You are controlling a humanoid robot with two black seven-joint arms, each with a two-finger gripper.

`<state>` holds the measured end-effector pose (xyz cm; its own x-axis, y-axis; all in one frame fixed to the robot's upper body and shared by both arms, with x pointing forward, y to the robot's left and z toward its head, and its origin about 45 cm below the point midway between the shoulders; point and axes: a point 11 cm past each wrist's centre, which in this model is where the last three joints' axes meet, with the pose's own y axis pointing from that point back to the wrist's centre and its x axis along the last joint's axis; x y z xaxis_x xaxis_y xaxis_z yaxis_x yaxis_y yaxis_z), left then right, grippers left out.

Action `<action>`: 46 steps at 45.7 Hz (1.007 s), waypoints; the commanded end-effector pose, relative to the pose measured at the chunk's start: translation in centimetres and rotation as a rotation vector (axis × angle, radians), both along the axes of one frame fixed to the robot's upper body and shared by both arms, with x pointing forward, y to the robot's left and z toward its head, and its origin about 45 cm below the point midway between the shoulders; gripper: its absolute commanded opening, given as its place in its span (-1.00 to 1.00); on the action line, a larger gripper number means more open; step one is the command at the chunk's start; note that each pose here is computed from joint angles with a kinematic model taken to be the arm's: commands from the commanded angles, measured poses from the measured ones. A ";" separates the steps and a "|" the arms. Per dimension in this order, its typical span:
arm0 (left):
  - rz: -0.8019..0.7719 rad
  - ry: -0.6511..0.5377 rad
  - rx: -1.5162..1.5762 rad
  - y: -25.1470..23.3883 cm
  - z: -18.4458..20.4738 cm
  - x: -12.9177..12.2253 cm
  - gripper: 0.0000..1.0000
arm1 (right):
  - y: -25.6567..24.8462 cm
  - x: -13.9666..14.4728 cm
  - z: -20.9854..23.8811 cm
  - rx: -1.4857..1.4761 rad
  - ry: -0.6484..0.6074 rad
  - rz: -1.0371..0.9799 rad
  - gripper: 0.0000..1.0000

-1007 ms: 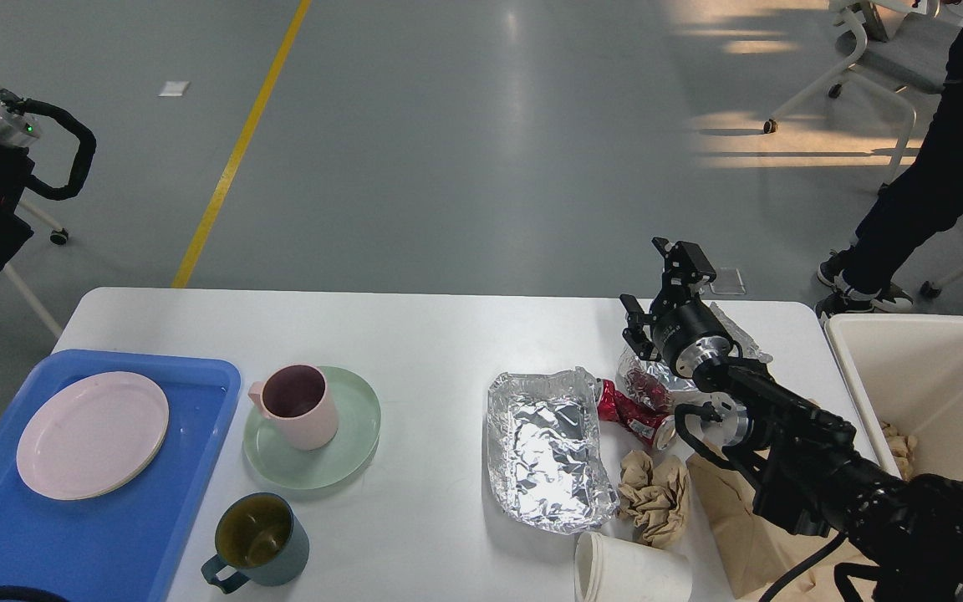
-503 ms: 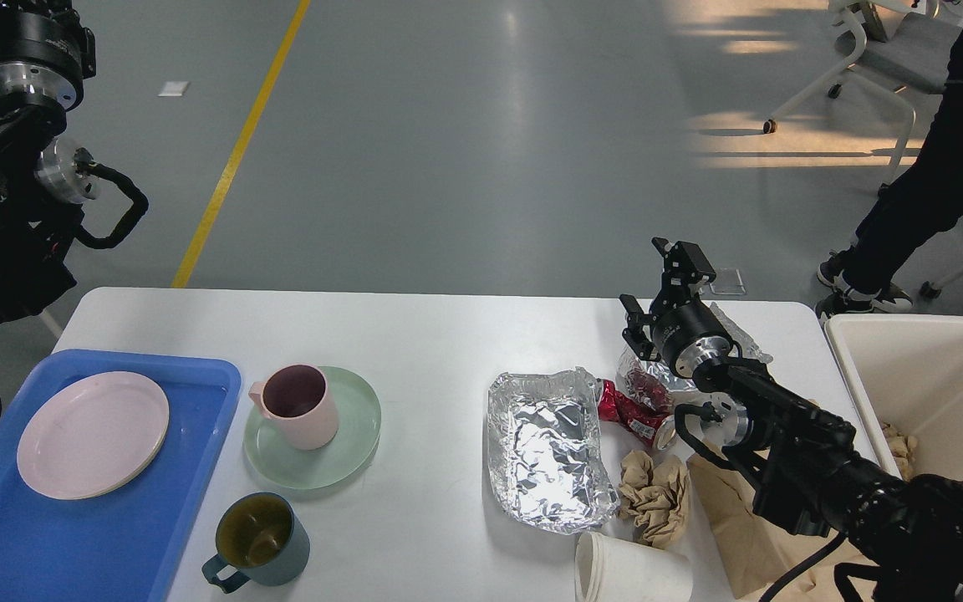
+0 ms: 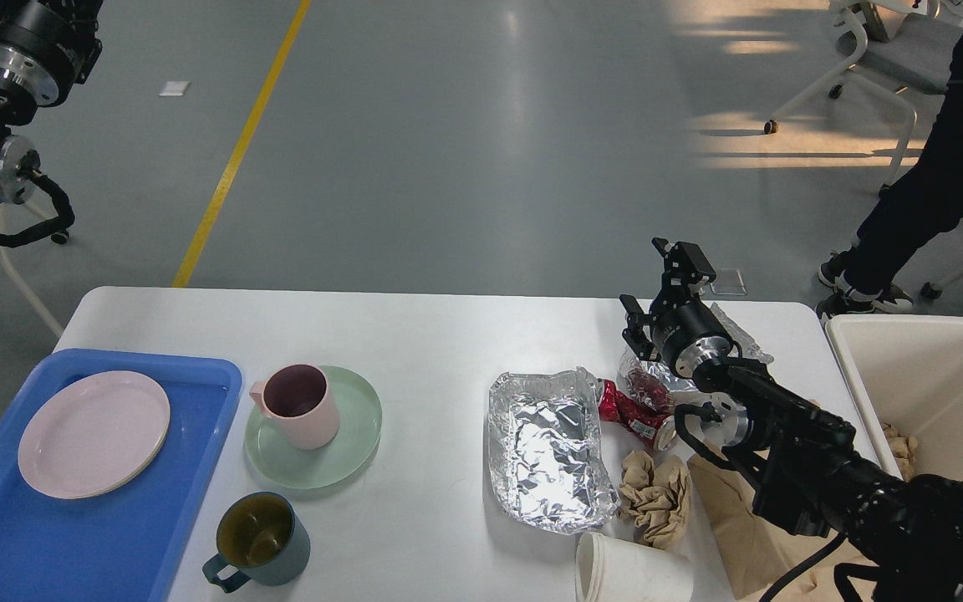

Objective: Tidy desktop
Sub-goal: 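Swing the left gripper over the pink mug on the green saucer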

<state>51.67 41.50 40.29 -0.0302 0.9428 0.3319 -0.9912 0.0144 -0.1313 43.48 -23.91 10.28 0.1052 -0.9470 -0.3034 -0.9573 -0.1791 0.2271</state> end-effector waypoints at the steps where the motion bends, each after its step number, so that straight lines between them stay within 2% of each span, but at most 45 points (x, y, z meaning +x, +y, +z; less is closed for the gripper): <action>1: -0.100 0.123 0.084 0.8 -0.3 -1.6 0.93 | 0.0 0.0 0.0 0.000 0.001 0.000 1.00; 9: -0.365 0.328 0.110 0.0 1.7 -4.3 0.93 | 0.0 0.0 0.0 0.000 -0.001 0.000 1.00; 11: -0.454 0.427 0.155 -0.5 2.8 -5.4 0.93 | 0.0 0.0 0.0 0.000 -0.001 0.000 1.00; 15: -0.536 0.543 0.209 -0.9 4.1 -6.9 0.93 | 0.0 0.0 0.0 0.000 -0.001 0.000 1.00; 20: -0.648 0.707 0.268 -3.1 3.9 -8.3 0.93 | 0.0 0.0 0.0 -0.001 -0.001 -0.001 1.00; 24: -0.706 0.830 0.340 -4.4 2.9 -9.2 0.93 | 0.0 0.0 0.0 0.000 0.001 0.001 1.00; 30: -0.772 0.968 0.549 -7.2 1.3 -9.2 0.93 | 0.0 0.0 0.0 0.000 -0.001 0.000 1.00; 38: -0.848 1.072 0.707 -10.5 -1.0 -9.0 0.93 | 0.0 0.0 0.0 -0.001 -0.001 -0.001 1.00; 46: -0.933 1.193 0.773 -13.7 -6.0 -9.5 0.93 | 0.0 0.0 0.0 0.000 -0.001 0.000 1.00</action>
<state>42.60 29.59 37.25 0.9699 0.1665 0.1776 -0.2253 0.3377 0.9139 43.50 -23.90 10.31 0.1056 -0.9470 -0.3035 -0.9574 -0.1794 0.2265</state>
